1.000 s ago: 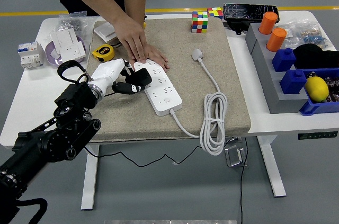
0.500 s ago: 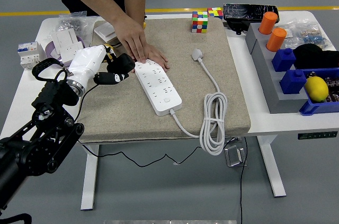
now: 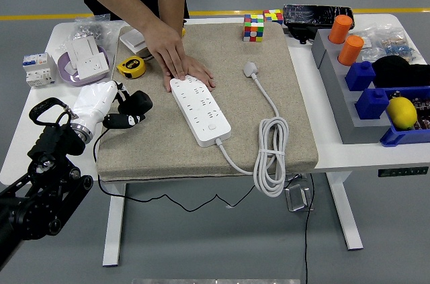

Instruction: Pick up the plug,place it near the board,insert it into the board,press the button

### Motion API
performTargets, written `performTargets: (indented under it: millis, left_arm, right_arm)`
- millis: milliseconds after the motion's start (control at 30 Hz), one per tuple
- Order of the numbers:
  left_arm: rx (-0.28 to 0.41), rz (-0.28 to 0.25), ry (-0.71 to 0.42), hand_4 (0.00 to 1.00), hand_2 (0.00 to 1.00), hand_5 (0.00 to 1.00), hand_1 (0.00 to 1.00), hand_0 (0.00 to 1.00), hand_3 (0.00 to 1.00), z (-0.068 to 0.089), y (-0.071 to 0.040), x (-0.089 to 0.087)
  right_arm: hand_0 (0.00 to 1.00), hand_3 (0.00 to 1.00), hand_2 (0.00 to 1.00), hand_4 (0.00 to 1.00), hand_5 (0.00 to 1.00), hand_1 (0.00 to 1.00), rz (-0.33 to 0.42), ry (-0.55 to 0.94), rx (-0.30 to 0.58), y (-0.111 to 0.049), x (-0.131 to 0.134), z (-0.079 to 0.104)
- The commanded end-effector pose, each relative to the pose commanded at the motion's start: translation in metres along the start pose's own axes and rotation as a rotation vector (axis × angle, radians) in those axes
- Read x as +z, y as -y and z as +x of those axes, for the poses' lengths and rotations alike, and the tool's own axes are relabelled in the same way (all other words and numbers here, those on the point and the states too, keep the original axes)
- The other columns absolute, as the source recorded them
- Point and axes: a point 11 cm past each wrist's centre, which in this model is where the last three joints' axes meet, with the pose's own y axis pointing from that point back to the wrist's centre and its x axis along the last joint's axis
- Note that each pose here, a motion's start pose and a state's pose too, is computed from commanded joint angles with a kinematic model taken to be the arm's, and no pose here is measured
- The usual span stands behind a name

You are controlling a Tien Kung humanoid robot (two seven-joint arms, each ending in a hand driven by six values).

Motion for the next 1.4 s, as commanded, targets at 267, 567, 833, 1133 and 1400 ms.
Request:
performTargets:
  millis: [267,567,833,1133,1400]
  left_arm:
    - [-0.014,-0.062,-0.016,0.749,0.531,0.317,0.599,0.465,0.412,-0.011,-0.009,0.007]
    - [-0.136,-0.097,-0.086,0.936,0.6,0.402,0.674,0.563,0.557,-0.02,-0.015,0.02]
    - [-0.371,-0.117,-0.145,0.998,0.66,0.521,0.708,0.677,0.594,-0.027,-0.023,0.036]
    - [-0.345,-0.127,-0.177,0.998,0.686,0.573,0.736,0.722,0.648,-0.018,-0.019,0.04]
    - [-0.288,-0.115,-0.156,0.998,0.706,0.596,0.756,0.725,0.683,-0.01,-0.014,0.033]
  right_arm:
    - [0.998,0.853,0.854,0.998,0.998,0.912,-0.035,0.063,-0.05,0.0,0.006,-0.006]
    - [0.851,0.761,0.735,0.998,0.879,0.767,-0.111,0.195,-0.227,-0.002,0.012,-0.022]
    - [0.838,0.759,0.736,0.998,0.865,0.769,-0.126,0.214,-0.306,-0.004,0.01,-0.027]
    - [0.829,0.763,0.734,0.998,0.869,0.765,-0.119,0.211,-0.28,-0.003,0.01,-0.024]
    - [0.831,0.764,0.734,0.998,0.875,0.763,-0.112,0.205,-0.266,-0.003,0.008,-0.023]
